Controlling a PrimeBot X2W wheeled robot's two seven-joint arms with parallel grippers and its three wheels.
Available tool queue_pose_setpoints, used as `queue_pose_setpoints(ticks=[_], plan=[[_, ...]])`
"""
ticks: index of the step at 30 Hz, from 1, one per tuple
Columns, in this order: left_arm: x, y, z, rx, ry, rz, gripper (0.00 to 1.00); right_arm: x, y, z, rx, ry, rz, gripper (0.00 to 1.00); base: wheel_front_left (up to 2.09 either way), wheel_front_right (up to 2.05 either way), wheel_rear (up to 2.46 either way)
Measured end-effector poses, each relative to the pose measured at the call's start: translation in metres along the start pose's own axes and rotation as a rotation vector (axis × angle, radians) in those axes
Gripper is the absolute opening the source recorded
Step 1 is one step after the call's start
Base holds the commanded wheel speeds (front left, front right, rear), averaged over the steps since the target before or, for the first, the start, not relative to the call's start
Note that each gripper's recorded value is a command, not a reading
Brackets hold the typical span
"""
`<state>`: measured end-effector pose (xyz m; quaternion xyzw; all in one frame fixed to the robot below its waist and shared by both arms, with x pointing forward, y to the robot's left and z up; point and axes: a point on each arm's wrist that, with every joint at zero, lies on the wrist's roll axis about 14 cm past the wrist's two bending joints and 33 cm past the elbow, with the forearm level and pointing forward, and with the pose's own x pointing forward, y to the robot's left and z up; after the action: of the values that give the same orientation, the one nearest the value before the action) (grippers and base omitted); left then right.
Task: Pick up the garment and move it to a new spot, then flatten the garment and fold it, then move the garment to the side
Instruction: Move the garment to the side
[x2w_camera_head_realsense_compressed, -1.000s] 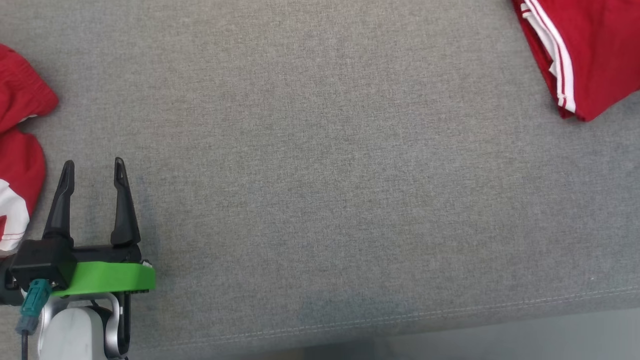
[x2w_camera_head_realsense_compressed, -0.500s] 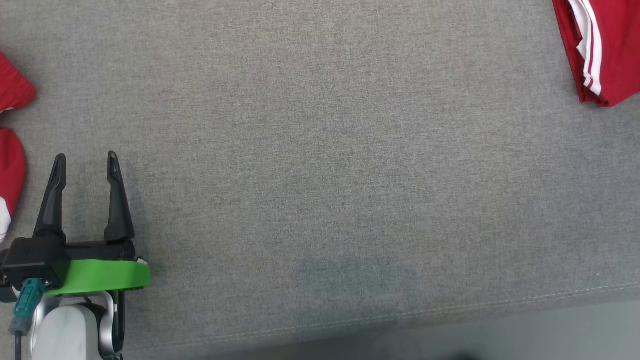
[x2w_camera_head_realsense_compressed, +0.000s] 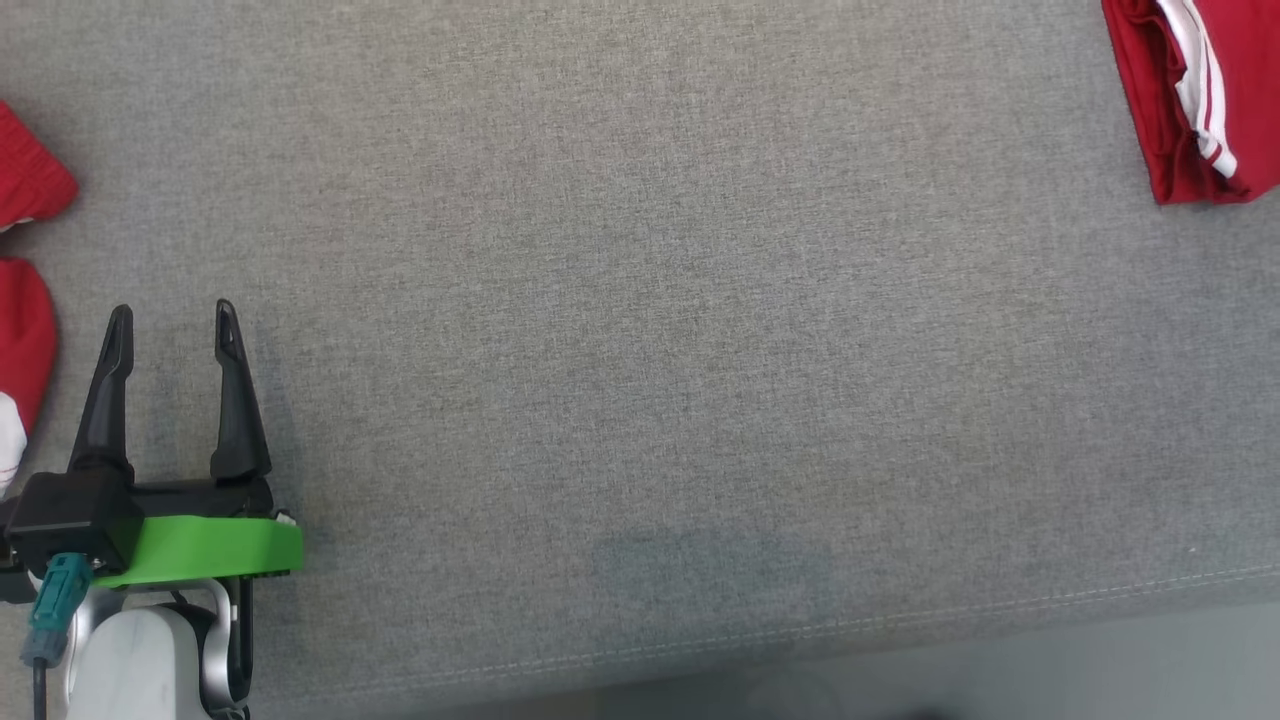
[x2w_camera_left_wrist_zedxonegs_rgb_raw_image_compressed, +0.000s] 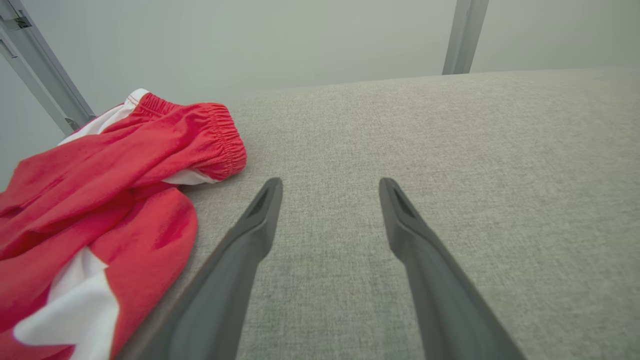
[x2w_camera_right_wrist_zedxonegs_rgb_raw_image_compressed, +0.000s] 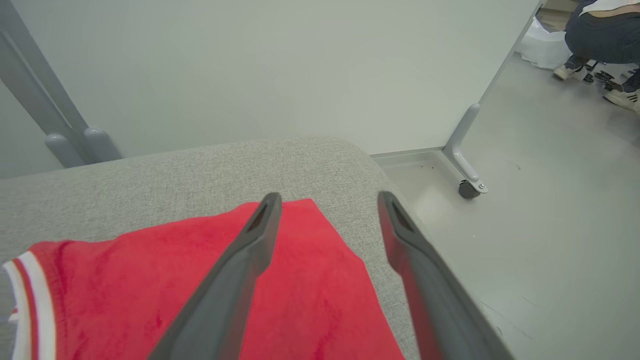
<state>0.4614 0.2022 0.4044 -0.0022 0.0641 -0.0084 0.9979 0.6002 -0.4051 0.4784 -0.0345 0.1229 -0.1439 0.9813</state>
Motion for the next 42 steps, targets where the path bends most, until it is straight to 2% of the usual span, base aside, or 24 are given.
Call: queue_pose_setpoints(ticks=[4,9,12,26,35,42], plan=[[-0.001,-0.003,0.004,-0.013,-0.008,0.0,1.0,-0.002,0.015,0.011,0.006,-0.032,0.038,1.0,0.0,0.0,0.0],[-0.004,-0.006,0.012,-0.034,-0.026,0.005,1.0,-0.009,0.034,0.051,0.055,-0.142,0.102,1.0,0.0,0.0,0.0],[-0.006,-0.008,0.019,-0.046,-0.043,0.007,1.0,-0.019,0.044,0.058,0.083,-0.179,0.138,1.0,0.0,0.0,0.0],[-0.031,-0.016,0.058,-0.092,-0.131,0.011,1.0,-0.097,0.103,0.066,0.163,-0.312,0.292,1.0,0.0,0.0,0.0],[-0.054,-0.016,0.077,-0.106,-0.176,0.02,1.0,-0.156,0.146,0.054,0.193,-0.345,0.397,1.0,0.0,0.0,0.0],[-0.063,-0.017,0.087,-0.116,-0.203,0.023,1.0,-0.188,0.17,0.051,0.202,-0.378,0.447,1.0,0.0,0.0,0.0]])
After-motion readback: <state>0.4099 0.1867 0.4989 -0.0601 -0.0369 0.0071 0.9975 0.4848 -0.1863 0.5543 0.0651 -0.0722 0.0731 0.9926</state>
